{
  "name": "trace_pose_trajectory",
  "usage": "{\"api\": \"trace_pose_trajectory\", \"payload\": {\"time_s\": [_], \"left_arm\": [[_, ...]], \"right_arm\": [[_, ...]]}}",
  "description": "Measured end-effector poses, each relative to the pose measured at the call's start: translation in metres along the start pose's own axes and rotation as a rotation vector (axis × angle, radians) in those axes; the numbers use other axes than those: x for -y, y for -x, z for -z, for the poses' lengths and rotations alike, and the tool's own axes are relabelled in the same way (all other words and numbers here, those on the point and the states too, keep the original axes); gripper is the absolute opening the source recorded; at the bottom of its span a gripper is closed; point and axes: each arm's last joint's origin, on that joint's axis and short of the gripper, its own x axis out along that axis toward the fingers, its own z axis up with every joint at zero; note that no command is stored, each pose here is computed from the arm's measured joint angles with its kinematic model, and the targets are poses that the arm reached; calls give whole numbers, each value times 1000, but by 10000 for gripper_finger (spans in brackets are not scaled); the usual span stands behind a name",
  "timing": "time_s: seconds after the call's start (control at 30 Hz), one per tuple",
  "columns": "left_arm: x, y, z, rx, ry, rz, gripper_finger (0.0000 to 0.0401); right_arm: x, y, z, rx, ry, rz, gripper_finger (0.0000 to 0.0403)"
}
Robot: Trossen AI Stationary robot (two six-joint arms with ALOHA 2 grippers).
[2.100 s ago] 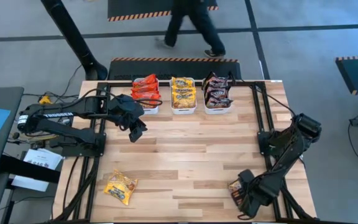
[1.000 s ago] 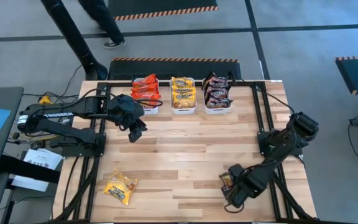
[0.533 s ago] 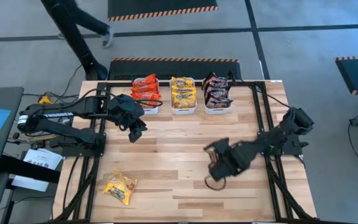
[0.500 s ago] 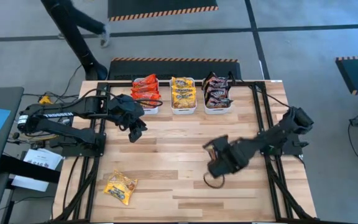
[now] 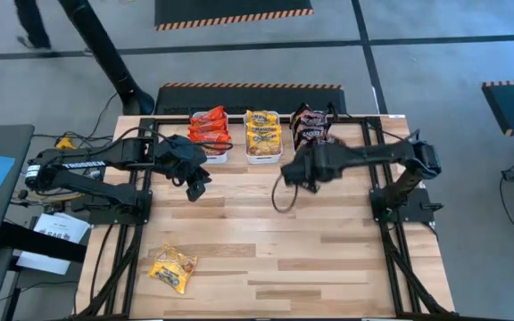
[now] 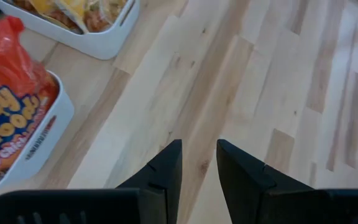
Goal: Sort Maruchan noodles
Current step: Put the black noodle pack into the right white bin
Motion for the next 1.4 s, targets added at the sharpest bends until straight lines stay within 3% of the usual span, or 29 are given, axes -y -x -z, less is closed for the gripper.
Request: {"api": "trace_pose_trajectory", "payload": {"time_s": [0.3,0.67,1.23,1.4], "left_arm": [[-2,0,-1,26,0,-69,86],[-4,0,-2,53,-1,-141,86],[-14,1,-5,81,34,-228,86],[-20,1,-7,86,52,-250,86]], "right_arm": [[65,-46,-32,-3,92,316,7],[112,-84,-61,34,17,317,8],[88,-117,-53,30,66,263,8],[78,-123,-51,44,75,195,8]]}}
